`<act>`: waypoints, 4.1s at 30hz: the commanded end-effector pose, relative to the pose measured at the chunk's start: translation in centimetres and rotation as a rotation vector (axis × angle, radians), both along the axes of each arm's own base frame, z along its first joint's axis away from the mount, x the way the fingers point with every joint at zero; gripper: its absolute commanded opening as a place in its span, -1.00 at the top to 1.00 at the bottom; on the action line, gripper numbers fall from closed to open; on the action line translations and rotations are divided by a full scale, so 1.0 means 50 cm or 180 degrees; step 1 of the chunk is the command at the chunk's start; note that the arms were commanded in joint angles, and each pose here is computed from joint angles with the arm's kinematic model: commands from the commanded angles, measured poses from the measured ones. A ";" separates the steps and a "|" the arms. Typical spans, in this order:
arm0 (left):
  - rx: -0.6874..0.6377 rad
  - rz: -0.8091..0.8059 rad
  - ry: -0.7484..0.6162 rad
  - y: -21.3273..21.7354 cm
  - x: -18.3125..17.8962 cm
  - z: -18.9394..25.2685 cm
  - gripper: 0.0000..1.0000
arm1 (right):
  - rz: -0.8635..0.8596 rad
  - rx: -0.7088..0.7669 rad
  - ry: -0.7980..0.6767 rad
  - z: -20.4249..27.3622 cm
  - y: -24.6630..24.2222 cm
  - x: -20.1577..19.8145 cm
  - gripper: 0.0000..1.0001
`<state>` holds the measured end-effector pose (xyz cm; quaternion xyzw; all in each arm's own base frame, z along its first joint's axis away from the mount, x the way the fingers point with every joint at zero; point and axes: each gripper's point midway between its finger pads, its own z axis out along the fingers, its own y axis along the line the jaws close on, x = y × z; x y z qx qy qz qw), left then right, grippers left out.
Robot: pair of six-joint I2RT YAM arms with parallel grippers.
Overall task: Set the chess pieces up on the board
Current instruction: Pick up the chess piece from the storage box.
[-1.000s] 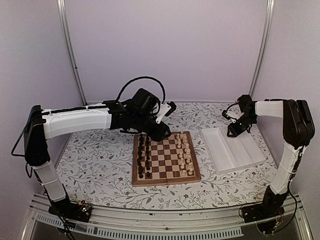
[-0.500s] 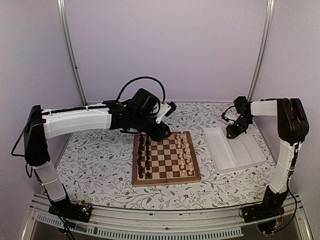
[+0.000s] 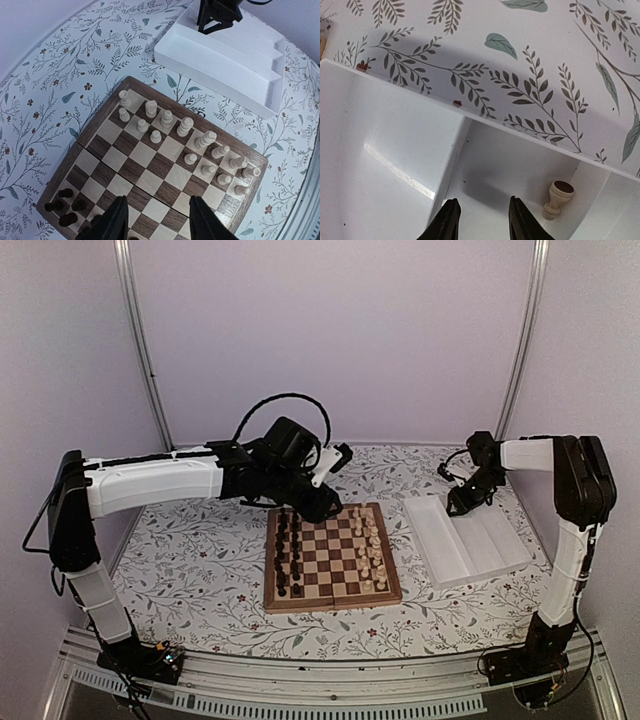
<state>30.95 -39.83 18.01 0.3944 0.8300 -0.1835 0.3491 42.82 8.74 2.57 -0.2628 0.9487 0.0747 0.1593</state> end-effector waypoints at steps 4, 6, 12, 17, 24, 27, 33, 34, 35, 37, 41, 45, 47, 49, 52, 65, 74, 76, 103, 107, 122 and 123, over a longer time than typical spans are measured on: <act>0.0010 -0.0031 0.0040 -0.001 0.007 -0.009 0.11 | -0.0051 -0.0269 -0.0411 0.078 -0.021 0.035 0.22; 0.0005 -0.0037 0.0060 -0.002 0.005 -0.010 0.10 | -0.0070 -0.0374 -0.0388 0.064 -0.027 0.036 0.20; 0.0005 -0.0056 0.0101 -0.004 0.002 -0.014 0.09 | -0.0174 -0.0713 -0.0213 0.003 -0.056 0.036 0.15; 0.0018 -0.0059 0.0114 -0.004 0.002 -0.017 0.09 | -0.0184 -0.0804 -0.0086 -0.029 -0.060 0.023 0.12; 0.0046 -0.0061 0.0138 -0.005 0.002 -0.025 0.09 | 0.0218 -0.0102 -0.0006 0.010 0.044 -0.015 0.17; 0.0052 -0.0073 0.0141 -0.007 0.002 -0.027 0.09 | 0.0224 -0.0089 -0.0169 0.043 0.047 -0.005 0.18; 0.0056 -0.0085 0.0169 -0.008 0.000 -0.031 0.08 | 0.0064 -0.0504 -0.0425 0.063 0.002 0.030 0.15; 0.0056 -0.0080 0.0170 -0.008 0.000 -0.031 0.08 | 0.0040 -0.0558 -0.0427 0.060 -0.004 0.033 0.15; 0.0057 -0.0079 0.0171 -0.008 0.000 -0.031 0.08 | 0.0009 -0.0625 -0.0417 0.054 -0.011 0.035 0.14; 0.0056 -0.0080 0.0175 -0.008 0.000 -0.031 0.08 | -0.0017 -0.0675 -0.0382 0.042 -0.017 0.036 0.12; 0.0058 -0.0093 0.0186 -0.009 -0.002 -0.033 0.08 | -0.0033 -0.0745 -0.0293 0.016 -0.023 0.034 0.10; 0.0067 -0.0100 0.0202 -0.010 -0.003 -0.036 0.07 | -0.0013 -0.0715 -0.0199 -0.004 -0.019 0.026 0.11; 0.0075 -0.0100 0.0210 -0.010 -0.003 -0.038 0.07 | 0.0031 -0.0627 -0.0123 -0.013 -0.009 0.018 0.15; 0.0081 -0.0100 0.0214 -0.010 -0.003 -0.039 0.07 | 0.0048 -0.0620 -0.0074 -0.021 -0.008 0.013 0.19; 0.0086 -0.0103 0.0215 -0.010 -0.003 -0.041 0.06 | 0.0095 -0.0514 -0.0009 -0.029 0.004 0.004 0.30; 0.0098 -0.0119 0.0258 -0.013 -0.005 -0.048 0.04 | 0.0125 -0.0407 0.0060 -0.041 0.017 0.014 0.50; 0.0106 -0.0134 0.0290 -0.014 -0.007 -0.053 0.03 | 0.0040 -0.0319 0.0139 -0.044 0.004 0.011 0.61; 0.0110 -0.0141 0.0298 -0.015 -0.008 -0.055 0.02 | 0.0011 -0.0317 0.0123 -0.039 -0.004 0.009 0.56; 0.0130 -0.0168 0.0385 -0.020 -0.014 -0.067 -0.03 | -0.0075 -0.0390 0.0140 -0.032 -0.038 -0.022 0.58; 0.0146 -0.0159 0.0377 -0.021 -0.012 -0.071 -0.03 | -0.0140 -0.0316 0.0144 -0.027 -0.044 -0.020 0.64; 0.0146 -0.0183 0.0476 -0.032 -0.012 -0.090 -0.05 | -0.0177 -0.0347 0.0166 -0.027 -0.076 -0.047 0.63; 0.0151 -0.0178 0.0475 -0.031 -0.011 -0.091 -0.05 | -0.0188 -0.0341 0.0158 -0.024 -0.077 -0.046 0.66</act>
